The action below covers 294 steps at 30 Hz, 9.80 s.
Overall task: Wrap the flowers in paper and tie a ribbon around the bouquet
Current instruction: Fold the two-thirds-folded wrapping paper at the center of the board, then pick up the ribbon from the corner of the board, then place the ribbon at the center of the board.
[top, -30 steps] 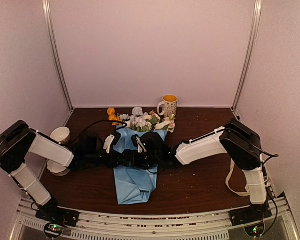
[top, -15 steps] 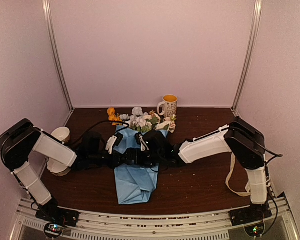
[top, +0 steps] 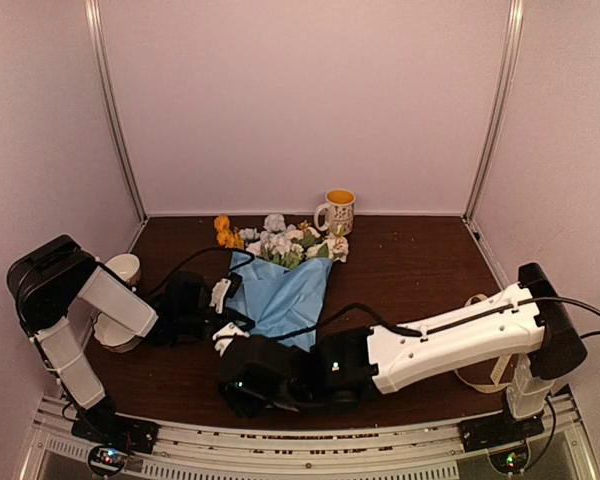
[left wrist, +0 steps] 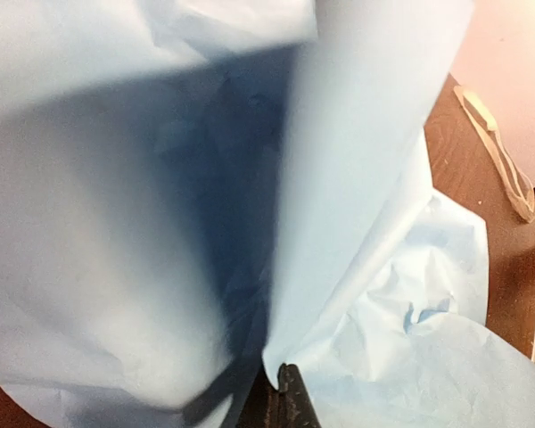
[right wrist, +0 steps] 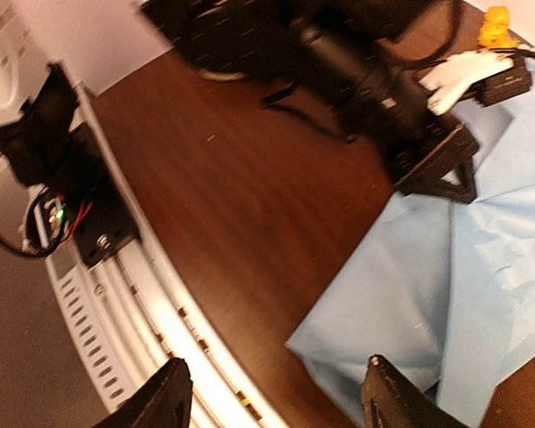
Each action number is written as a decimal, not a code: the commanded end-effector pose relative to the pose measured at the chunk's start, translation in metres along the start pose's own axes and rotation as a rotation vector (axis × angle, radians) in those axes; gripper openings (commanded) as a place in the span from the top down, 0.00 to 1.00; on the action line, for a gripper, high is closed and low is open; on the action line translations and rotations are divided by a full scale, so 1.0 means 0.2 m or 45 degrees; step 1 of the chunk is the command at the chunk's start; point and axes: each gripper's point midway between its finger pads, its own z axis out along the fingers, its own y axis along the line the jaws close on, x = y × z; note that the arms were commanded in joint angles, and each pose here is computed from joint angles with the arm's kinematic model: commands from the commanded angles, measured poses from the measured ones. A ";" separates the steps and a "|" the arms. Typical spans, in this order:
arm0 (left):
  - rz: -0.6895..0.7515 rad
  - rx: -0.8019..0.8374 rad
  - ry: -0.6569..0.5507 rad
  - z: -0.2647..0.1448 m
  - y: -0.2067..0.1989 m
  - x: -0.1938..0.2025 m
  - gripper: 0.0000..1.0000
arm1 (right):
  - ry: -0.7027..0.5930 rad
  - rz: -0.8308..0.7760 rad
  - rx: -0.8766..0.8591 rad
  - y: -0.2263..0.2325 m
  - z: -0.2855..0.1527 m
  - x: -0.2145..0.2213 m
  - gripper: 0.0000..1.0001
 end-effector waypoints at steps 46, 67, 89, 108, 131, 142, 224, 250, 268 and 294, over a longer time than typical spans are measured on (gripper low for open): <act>0.165 -0.150 -0.068 -0.13 -0.05 -0.36 1.00 | 0.650 -0.684 0.599 -0.41 0.28 0.77 0.98; 0.080 -0.403 0.060 -0.19 0.15 -0.26 1.00 | 0.677 -0.700 0.606 -0.41 0.28 0.81 0.98; -0.120 -0.497 0.305 0.02 0.44 0.24 1.00 | 0.385 -0.564 0.246 -0.04 0.02 0.50 0.98; -0.131 -0.436 0.289 0.02 0.41 0.26 1.00 | 0.307 -0.457 0.349 -0.14 0.16 0.30 0.40; -0.166 -0.431 0.315 0.01 0.45 0.29 1.00 | 0.369 -0.627 0.224 -0.06 0.25 0.46 1.00; -0.166 -0.425 0.327 0.00 0.45 0.30 1.00 | 0.533 -0.511 -0.030 0.06 0.31 0.69 0.88; -0.508 0.065 0.082 -0.11 0.01 0.08 0.96 | 0.110 0.846 0.016 -0.82 0.44 0.17 1.00; -0.380 -0.082 0.118 -0.16 0.07 0.08 1.00 | 0.328 1.242 1.174 -1.92 -0.79 1.15 0.01; -0.355 -0.097 0.129 -0.18 0.07 0.08 1.00 | 0.038 1.146 0.678 -1.85 -0.69 0.54 1.00; -0.329 -0.134 0.143 -0.19 0.08 0.06 1.00 | -0.645 0.934 0.824 -1.87 -1.67 -0.25 1.00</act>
